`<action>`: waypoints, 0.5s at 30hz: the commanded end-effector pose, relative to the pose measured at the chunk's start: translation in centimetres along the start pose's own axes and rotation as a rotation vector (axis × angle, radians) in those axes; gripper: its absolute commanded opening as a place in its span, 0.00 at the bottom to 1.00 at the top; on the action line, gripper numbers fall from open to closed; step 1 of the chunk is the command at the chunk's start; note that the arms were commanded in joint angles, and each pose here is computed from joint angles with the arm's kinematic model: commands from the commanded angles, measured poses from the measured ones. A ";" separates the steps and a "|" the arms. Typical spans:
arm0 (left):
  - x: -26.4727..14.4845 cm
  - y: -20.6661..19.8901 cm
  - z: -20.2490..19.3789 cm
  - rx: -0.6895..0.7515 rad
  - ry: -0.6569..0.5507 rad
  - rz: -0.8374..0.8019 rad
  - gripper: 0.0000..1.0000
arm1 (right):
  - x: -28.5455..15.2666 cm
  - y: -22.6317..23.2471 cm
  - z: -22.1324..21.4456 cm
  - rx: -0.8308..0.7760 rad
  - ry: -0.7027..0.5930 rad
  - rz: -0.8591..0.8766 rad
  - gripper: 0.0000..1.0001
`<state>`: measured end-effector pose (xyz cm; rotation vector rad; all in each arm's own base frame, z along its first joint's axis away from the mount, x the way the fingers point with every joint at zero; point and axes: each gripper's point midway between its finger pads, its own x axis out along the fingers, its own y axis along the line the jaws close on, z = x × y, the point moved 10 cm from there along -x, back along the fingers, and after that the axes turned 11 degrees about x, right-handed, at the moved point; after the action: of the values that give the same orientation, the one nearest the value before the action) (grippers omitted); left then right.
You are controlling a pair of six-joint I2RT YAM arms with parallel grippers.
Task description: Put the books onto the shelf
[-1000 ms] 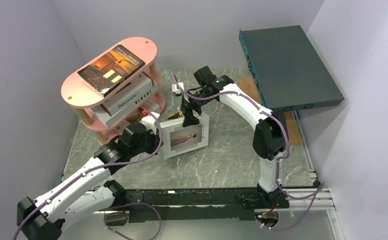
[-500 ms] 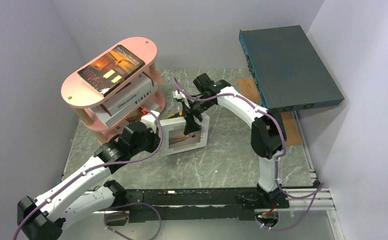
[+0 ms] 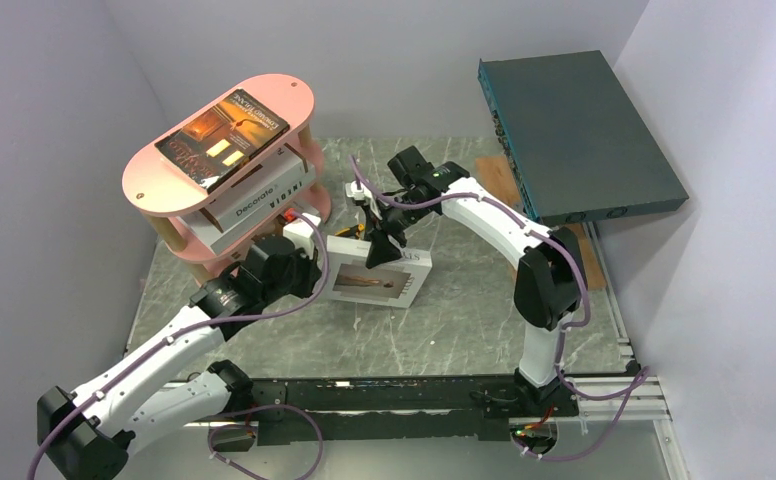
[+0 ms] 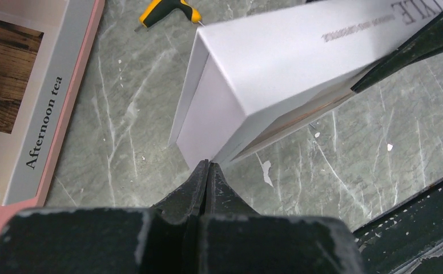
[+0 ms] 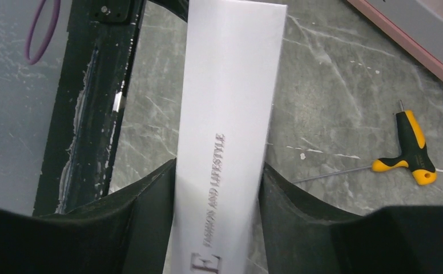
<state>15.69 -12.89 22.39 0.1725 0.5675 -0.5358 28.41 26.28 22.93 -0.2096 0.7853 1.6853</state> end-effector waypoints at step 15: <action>-2.7 0.7 3.7 -0.006 -0.134 0.052 0.00 | 1.5 2.0 2.5 0.038 -0.027 -0.043 0.00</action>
<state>15.81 -12.44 23.69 0.1658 0.5262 -0.4972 26.31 28.49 22.74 -0.2069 0.8748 1.6568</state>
